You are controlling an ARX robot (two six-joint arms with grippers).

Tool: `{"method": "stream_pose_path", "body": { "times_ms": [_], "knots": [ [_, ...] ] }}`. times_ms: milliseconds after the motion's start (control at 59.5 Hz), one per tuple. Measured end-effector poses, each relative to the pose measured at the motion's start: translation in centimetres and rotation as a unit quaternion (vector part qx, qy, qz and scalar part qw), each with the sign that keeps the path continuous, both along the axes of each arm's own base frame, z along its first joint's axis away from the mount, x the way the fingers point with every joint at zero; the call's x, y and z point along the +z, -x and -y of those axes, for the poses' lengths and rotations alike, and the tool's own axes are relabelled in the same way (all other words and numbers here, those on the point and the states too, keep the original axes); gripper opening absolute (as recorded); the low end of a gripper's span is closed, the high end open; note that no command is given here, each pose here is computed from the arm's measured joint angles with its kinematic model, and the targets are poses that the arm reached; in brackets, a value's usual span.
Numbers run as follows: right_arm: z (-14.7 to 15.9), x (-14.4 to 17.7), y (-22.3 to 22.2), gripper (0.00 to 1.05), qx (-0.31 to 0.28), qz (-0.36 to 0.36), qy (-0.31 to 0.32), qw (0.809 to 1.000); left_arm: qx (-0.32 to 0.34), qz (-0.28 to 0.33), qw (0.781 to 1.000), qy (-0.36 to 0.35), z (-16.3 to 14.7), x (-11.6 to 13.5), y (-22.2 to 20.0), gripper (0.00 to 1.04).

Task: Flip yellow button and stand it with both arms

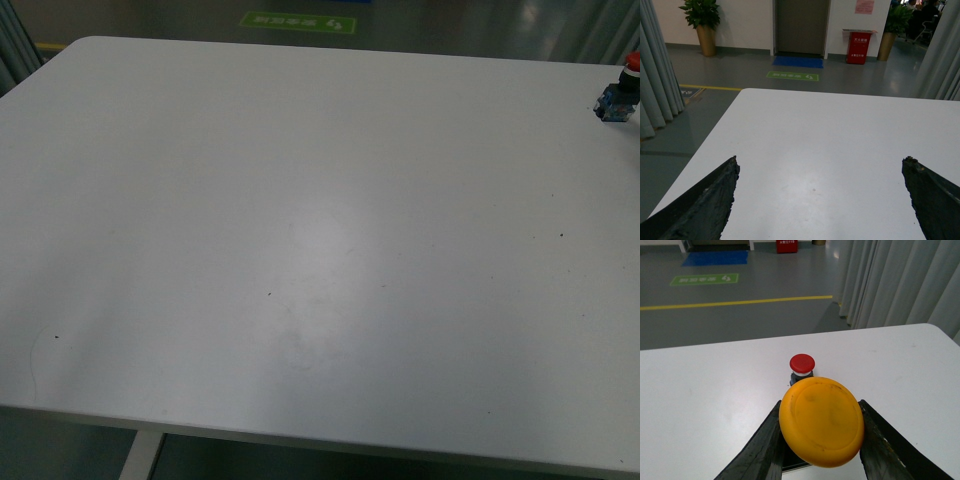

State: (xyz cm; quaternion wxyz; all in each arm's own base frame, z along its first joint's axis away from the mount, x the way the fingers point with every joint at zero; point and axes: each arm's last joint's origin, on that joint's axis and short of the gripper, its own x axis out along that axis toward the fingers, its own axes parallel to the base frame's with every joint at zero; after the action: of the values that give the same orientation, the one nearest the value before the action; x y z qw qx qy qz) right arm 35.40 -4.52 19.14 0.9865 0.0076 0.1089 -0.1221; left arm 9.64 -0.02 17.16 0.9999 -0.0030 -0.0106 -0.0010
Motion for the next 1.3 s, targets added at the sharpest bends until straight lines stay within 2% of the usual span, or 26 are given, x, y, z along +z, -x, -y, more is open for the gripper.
{"method": "stream_pose_path", "body": {
  "times_ms": [269,454,639,875,1295],
  "knots": [
    [0.6,-1.6,-2.4,0.34,-0.007,-0.03,0.071,0.997,0.0,0.0,1.0,0.0,0.0,0.0,0.0,0.98],
    [1.9,-4.1,-3.8,0.34,-0.017,-0.062,0.095,0.993,0.0,0.0,1.0,0.0,0.0,0.0,0.0,0.98],
    [3.6,-6.9,-5.0,0.34,-0.03,-0.091,0.091,0.991,0.0,0.0,1.0,0.0,0.0,0.0,0.0,0.98],
    [4.1,-9.3,-5.7,0.34,-0.028,-0.107,0.085,0.99,0.0,0.0,1.0,0.0,0.0,0.0,0.0,0.98],
    [4.6,-10.7,-5.8,0.34,-0.017,-0.11,0.079,0.991,0.0,0.0,1.0,0.0,0.0,0.0,0.0,0.98]
  ]
}}
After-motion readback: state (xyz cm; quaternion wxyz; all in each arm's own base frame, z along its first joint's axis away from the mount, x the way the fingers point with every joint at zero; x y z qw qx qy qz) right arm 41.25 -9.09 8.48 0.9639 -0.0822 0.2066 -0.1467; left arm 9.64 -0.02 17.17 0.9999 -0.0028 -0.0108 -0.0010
